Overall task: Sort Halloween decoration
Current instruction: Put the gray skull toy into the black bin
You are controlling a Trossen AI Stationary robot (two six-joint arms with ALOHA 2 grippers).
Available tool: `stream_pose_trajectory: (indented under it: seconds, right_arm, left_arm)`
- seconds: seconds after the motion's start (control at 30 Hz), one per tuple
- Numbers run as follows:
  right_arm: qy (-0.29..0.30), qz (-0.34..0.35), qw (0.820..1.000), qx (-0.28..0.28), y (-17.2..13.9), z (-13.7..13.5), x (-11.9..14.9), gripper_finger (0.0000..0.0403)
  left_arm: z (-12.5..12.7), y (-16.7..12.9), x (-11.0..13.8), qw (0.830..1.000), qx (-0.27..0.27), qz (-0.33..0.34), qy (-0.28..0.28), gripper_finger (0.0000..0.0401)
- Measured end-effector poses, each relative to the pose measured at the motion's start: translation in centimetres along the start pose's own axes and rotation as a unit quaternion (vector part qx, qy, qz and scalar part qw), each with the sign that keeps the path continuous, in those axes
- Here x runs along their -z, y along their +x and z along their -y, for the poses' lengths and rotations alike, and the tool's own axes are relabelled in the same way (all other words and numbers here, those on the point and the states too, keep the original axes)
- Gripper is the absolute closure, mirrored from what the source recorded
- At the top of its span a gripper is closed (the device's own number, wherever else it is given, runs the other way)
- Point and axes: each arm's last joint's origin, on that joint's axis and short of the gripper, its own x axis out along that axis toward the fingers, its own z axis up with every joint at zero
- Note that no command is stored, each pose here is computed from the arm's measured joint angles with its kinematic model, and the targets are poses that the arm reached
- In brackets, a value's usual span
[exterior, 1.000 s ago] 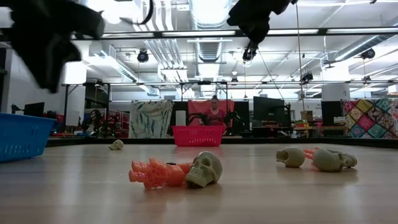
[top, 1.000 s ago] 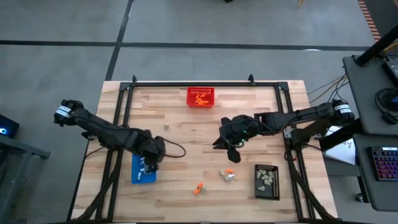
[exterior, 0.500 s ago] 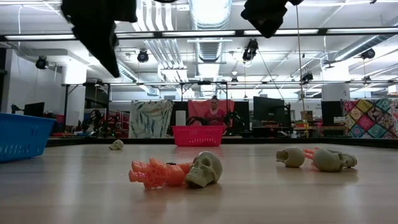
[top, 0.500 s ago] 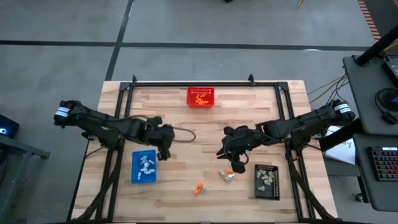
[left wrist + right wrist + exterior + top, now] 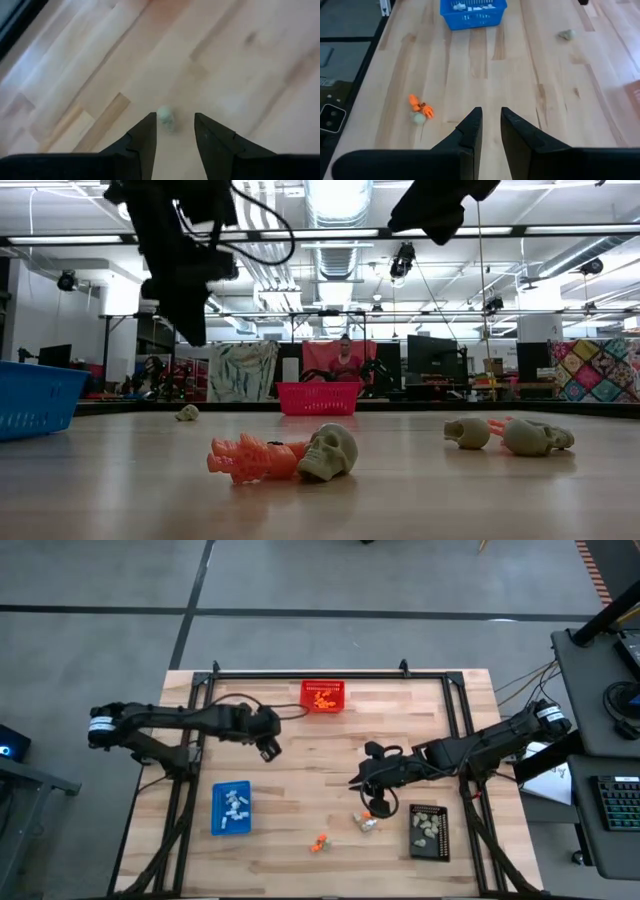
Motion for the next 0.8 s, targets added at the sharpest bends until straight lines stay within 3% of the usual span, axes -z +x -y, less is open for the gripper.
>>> stream_pose_trajectory:
  seconds: [0.13, 0.33, 0.53, 0.8]
  right_arm:
    - [0.001, 0.004, 1.000, 0.000, 0.1, 0.0, 0.2, 0.0344]
    - [0.005, 0.006, 1.000, 0.013, 0.2, 0.1, 0.3, 0.0343]
    - [0.006, 0.011, 1.000, 0.015, 0.3, 0.1, 0.2, 0.0342]
    - [0.005, 0.017, 1.000, 0.014, 0.2, 0.1, 0.1, 0.0343]
  left_arm:
    - [-0.5, 1.6, 0.2, 0.998, 0.003, 0.018, -0.063, 0.0279]
    - [-0.5, 2.4, 0.6, 0.994, -0.006, 0.034, -0.105, 0.0246]
    - [0.0, 4.1, 1.0, 0.995, -0.022, 0.006, -0.098, 0.0222]
    - [0.9, 7.4, 1.4, 0.995, -0.054, -0.050, -0.069, 0.0225]
